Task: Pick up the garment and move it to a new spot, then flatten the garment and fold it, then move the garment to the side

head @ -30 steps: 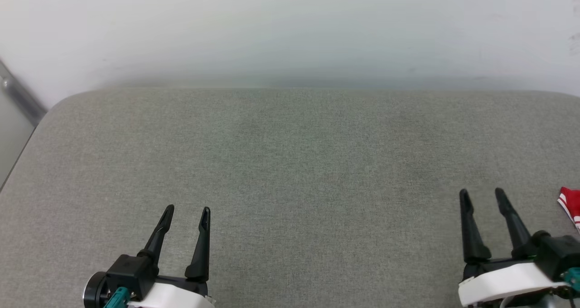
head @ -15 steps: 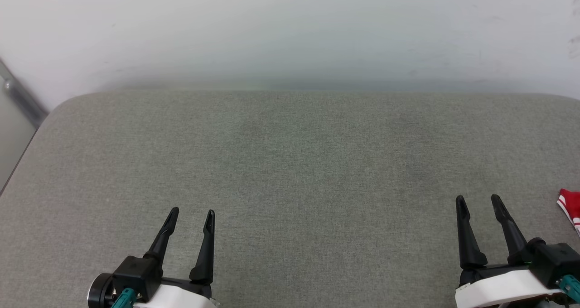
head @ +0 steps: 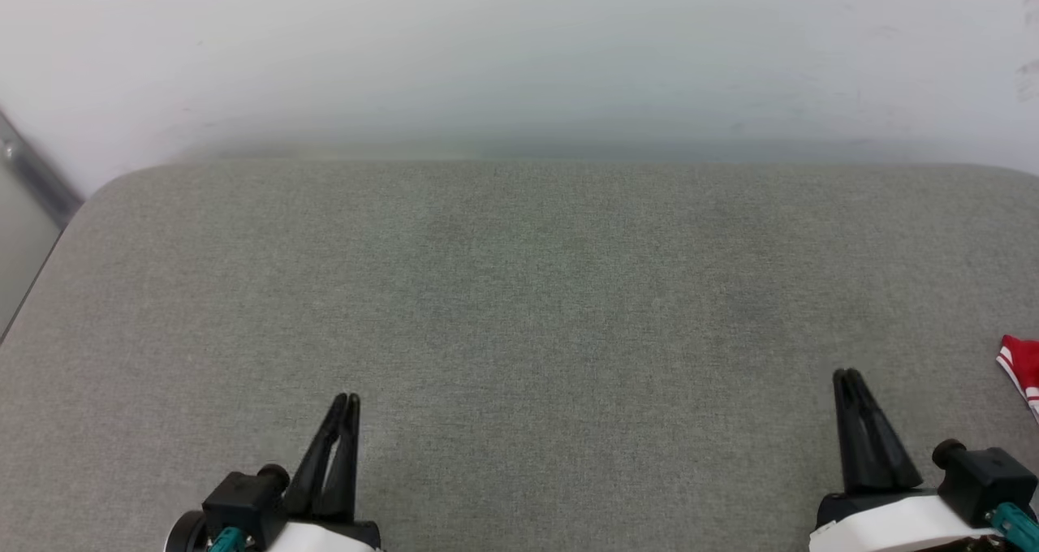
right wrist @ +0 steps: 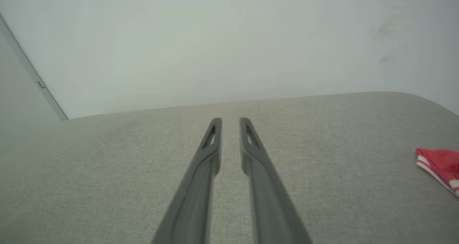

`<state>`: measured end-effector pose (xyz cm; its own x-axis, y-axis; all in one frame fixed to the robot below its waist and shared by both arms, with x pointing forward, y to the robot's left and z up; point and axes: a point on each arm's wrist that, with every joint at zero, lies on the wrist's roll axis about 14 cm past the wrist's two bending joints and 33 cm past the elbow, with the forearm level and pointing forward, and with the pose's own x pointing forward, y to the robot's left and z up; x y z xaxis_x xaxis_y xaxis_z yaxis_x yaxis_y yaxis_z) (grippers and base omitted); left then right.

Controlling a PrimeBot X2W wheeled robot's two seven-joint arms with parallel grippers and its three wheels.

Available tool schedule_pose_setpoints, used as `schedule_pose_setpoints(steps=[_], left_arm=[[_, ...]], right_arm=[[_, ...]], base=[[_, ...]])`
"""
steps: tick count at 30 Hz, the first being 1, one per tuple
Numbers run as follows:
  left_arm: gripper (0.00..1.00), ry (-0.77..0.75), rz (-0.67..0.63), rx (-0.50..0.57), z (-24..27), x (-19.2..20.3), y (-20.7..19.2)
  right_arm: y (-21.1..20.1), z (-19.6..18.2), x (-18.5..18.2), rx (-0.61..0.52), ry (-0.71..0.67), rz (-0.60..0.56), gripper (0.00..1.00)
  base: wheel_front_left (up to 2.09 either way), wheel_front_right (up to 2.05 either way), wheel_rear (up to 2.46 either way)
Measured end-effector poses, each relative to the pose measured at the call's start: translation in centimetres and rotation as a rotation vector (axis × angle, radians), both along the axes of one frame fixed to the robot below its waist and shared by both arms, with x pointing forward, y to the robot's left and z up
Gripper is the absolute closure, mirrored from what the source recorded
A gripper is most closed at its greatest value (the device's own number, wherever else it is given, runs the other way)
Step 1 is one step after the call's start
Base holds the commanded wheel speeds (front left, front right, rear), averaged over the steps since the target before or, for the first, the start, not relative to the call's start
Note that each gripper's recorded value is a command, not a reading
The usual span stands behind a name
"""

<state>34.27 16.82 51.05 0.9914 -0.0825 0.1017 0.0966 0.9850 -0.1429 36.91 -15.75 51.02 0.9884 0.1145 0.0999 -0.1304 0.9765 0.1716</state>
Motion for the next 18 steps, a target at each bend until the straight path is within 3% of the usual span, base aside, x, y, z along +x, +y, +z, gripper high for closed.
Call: schedule_pose_setpoints(steps=[18], left_arm=[[1.00, 0.075, 0.044, -0.321, -1.1, 0.6, 1.3]], right_arm=[[-1.3, -1.3, 0.1, 0.311, 0.092, -0.047, 1.00]], base=[[0.00, 0.00, 0.00]])
